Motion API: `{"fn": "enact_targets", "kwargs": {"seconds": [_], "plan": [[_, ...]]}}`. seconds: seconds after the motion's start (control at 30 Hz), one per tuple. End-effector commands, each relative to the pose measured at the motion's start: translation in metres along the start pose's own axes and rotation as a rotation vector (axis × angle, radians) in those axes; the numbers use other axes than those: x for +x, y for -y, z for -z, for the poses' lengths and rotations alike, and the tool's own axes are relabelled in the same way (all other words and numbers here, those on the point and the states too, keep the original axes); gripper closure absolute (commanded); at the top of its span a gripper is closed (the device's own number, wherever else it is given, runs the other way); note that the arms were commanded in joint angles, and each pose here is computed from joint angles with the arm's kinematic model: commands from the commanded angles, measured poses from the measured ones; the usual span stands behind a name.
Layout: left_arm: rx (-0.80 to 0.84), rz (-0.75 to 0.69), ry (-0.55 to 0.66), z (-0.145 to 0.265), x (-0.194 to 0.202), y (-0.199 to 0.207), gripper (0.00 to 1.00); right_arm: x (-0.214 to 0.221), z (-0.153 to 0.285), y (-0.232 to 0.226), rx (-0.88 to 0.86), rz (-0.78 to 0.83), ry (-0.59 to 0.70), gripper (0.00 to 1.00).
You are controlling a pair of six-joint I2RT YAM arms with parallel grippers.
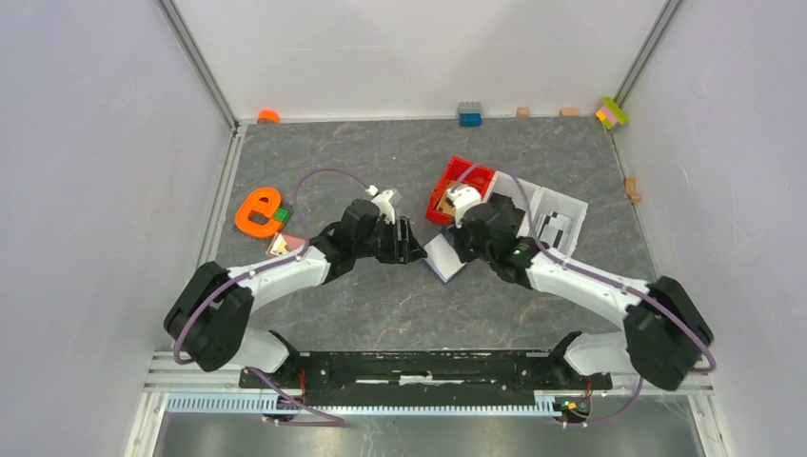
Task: Take the credit cards out of the card holder
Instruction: Pick up the card holder from the center of the board.
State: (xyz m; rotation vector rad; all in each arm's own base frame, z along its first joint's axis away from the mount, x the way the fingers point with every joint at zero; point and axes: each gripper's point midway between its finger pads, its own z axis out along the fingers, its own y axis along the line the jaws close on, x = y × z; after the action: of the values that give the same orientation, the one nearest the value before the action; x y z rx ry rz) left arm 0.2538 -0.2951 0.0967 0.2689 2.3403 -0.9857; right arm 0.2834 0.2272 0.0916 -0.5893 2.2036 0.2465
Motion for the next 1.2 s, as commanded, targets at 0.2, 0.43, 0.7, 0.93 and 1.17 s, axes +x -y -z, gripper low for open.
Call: {"fn": "enact_targets", "kwargs": {"seconds": [0.2, 0.43, 0.7, 0.93, 1.17], "plan": [[0.195, -0.128, 0.266, 0.048, -0.038, 0.045, 0.32, -0.058, 0.059, 0.015, -0.280, -0.348, 0.386, 1.00], [0.240, -0.140, 0.312, 0.055, -0.041, 0.052, 0.35, -0.078, 0.096, 0.002, -0.466, -0.375, 0.523, 1.00], [0.390, -0.174, 0.422, 0.083, -0.044, 0.076, 0.30, -0.100, 0.145, -0.010, -0.588, -0.363, 0.661, 1.00], [0.469, -0.204, 0.459, 0.097, -0.043, 0.089, 0.12, -0.108, 0.174, -0.020, -0.665, -0.342, 0.737, 1.00], [0.623, -0.243, 0.442, 0.105, -0.035, 0.112, 0.18, -0.106, 0.186, -0.034, -0.786, -0.365, 0.744, 0.99]]}}
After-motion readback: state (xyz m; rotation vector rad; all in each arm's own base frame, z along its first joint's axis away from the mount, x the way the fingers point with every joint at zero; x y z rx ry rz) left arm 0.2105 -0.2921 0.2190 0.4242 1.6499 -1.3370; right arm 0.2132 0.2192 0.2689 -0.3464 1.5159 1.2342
